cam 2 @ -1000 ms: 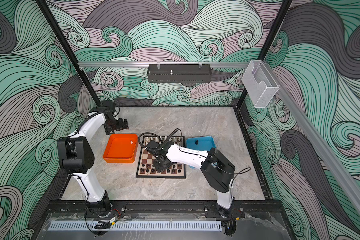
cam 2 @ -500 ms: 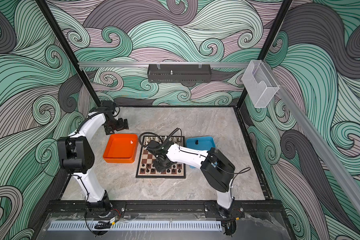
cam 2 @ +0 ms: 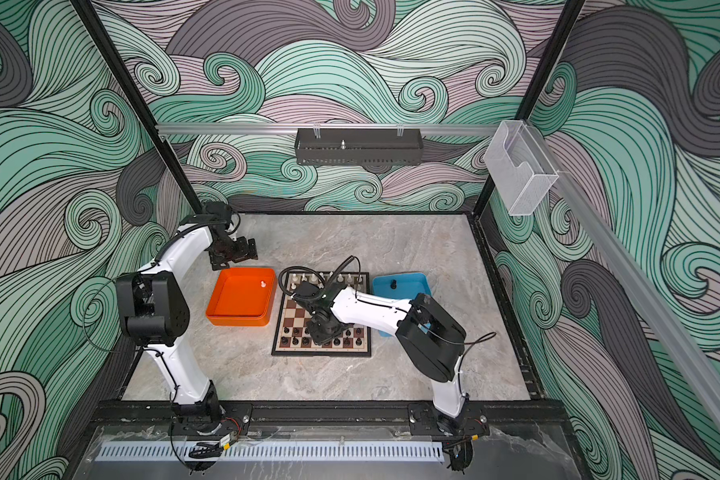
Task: Set up the chess pieces on the board
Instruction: 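Lower the black king onto the empty near-row square with the right gripper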
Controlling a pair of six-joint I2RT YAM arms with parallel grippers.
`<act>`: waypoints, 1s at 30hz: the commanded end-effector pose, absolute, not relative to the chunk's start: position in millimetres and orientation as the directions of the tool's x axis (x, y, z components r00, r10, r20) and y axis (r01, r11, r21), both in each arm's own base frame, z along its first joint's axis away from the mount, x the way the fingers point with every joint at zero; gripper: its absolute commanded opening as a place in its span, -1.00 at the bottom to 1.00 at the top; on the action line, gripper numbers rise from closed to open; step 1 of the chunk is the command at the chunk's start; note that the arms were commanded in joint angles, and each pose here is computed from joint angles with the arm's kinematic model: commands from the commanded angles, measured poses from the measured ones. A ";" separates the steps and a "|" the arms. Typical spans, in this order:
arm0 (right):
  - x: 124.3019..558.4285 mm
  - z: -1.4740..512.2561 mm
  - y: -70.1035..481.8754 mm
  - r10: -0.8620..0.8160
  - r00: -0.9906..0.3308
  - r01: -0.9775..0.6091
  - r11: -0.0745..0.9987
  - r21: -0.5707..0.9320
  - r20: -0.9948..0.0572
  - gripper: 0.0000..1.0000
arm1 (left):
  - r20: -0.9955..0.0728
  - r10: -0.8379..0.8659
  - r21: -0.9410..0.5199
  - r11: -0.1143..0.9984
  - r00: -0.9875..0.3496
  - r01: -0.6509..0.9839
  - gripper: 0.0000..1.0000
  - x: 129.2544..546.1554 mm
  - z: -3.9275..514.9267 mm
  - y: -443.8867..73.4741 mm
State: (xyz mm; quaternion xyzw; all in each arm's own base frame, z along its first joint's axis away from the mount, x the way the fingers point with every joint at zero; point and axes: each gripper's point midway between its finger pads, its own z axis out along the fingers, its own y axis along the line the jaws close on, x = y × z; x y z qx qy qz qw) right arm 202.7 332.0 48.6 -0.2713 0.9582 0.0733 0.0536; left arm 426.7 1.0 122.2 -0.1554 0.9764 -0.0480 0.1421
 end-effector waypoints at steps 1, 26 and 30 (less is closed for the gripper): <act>200.6 44.8 327.8 -0.503 -0.856 -0.514 0.851 0.107 -0.118 -0.66 | -0.257 -0.329 -0.144 0.943 -0.909 -0.301 0.96 430.1 121.7 3.1; 201.1 47.0 325.8 -0.496 -0.859 -0.509 0.855 0.101 -0.126 -0.56 | -0.254 -0.327 -0.146 0.943 -0.910 -0.298 0.95 430.0 121.4 2.2; 201.8 49.8 324.0 -0.495 -0.859 -0.508 0.856 0.093 -0.135 -0.52 | -0.254 -0.328 -0.146 0.943 -0.910 -0.299 0.95 429.9 121.4 2.5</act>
